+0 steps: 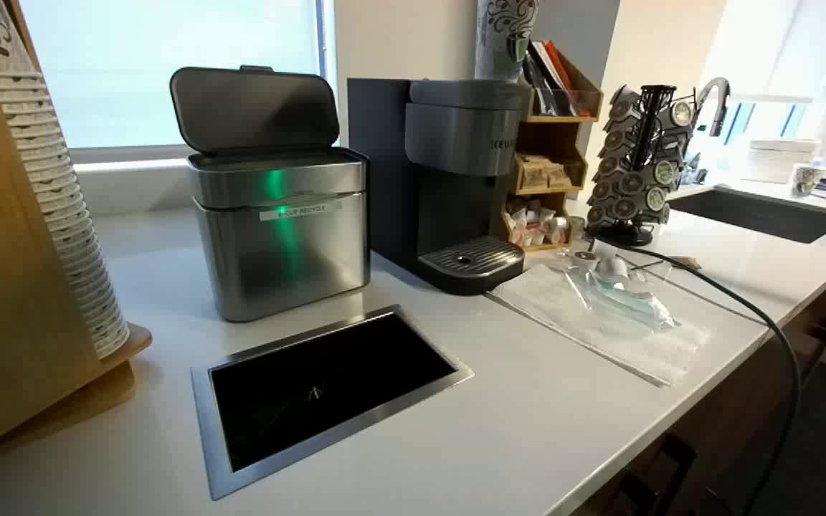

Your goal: Move the object to the right

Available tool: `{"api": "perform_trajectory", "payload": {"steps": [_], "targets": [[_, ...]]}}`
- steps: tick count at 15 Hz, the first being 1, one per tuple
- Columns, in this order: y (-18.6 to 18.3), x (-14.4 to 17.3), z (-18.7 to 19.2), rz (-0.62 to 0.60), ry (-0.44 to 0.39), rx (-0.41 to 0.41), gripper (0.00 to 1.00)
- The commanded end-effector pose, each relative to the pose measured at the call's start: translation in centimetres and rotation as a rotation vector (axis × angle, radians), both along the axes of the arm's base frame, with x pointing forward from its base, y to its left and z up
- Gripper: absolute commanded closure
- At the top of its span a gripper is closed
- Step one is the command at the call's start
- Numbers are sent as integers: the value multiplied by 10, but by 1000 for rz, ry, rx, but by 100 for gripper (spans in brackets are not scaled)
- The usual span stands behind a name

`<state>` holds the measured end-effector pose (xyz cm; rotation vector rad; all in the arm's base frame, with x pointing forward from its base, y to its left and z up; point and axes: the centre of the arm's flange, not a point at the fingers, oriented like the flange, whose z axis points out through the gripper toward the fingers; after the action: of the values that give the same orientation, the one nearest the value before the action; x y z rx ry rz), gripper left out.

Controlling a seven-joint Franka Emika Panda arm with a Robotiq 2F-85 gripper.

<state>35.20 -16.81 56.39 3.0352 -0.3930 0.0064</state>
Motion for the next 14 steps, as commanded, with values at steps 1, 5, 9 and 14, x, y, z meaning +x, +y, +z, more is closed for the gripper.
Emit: {"api": "perform_trajectory", "payload": {"steps": [1, 5, 9, 14], "targets": [[0, 0, 0, 0, 0, 0, 0], [0, 0, 0, 0, 0, 0, 0], [-25, 51, -13, -147, -119, -68, 0], [-52, 99, -32, -343, -137, -214, 0]]}}
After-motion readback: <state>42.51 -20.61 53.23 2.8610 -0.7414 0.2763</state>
